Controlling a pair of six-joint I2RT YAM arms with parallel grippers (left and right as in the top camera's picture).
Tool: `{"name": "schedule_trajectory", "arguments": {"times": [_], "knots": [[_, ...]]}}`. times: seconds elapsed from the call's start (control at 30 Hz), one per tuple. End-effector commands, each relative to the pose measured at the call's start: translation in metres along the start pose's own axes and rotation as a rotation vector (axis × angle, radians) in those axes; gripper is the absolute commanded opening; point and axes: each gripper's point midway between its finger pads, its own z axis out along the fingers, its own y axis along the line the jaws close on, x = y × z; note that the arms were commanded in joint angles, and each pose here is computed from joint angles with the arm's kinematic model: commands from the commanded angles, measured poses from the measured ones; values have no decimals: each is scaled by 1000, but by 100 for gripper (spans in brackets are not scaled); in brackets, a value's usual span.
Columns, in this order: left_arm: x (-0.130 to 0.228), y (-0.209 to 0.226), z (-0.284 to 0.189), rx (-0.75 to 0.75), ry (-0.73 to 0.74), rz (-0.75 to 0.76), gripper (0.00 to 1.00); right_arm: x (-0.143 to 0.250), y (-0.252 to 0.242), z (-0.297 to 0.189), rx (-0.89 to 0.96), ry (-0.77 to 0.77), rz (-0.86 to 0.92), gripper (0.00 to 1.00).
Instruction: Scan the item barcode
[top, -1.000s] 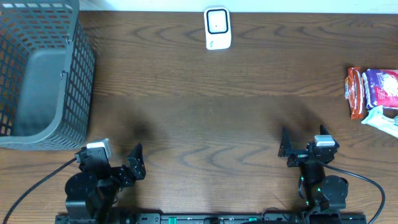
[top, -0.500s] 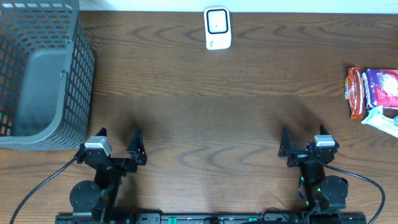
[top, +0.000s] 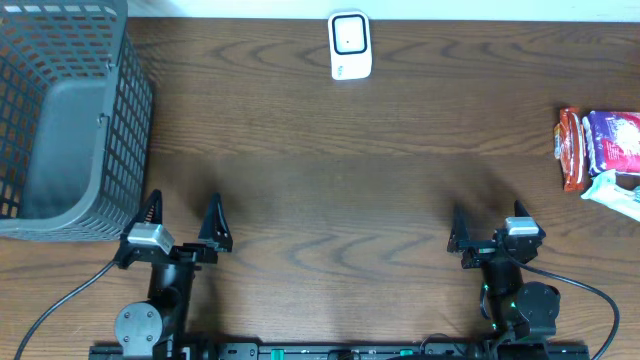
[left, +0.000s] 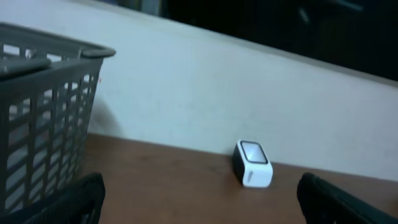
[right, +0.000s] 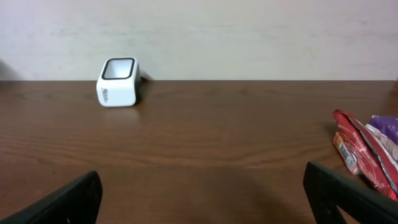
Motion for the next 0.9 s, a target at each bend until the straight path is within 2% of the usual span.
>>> {"name": "schedule_trajectory", "arguments": {"times": [0.0, 0.53, 0.7, 0.87], "knots": [[2, 0, 0, 14, -24, 19, 99, 1, -1, 0, 6, -2, 14, 99], [-12, -4, -1, 51, -163, 50, 98, 1, -1, 0, 6, -2, 14, 99], [-4, -2, 1, 41, -129, 58, 99, 1, -1, 0, 6, -2, 14, 99], [24, 7, 3, 8, -17, 55, 98, 1, -1, 0, 6, -2, 14, 99]]}}
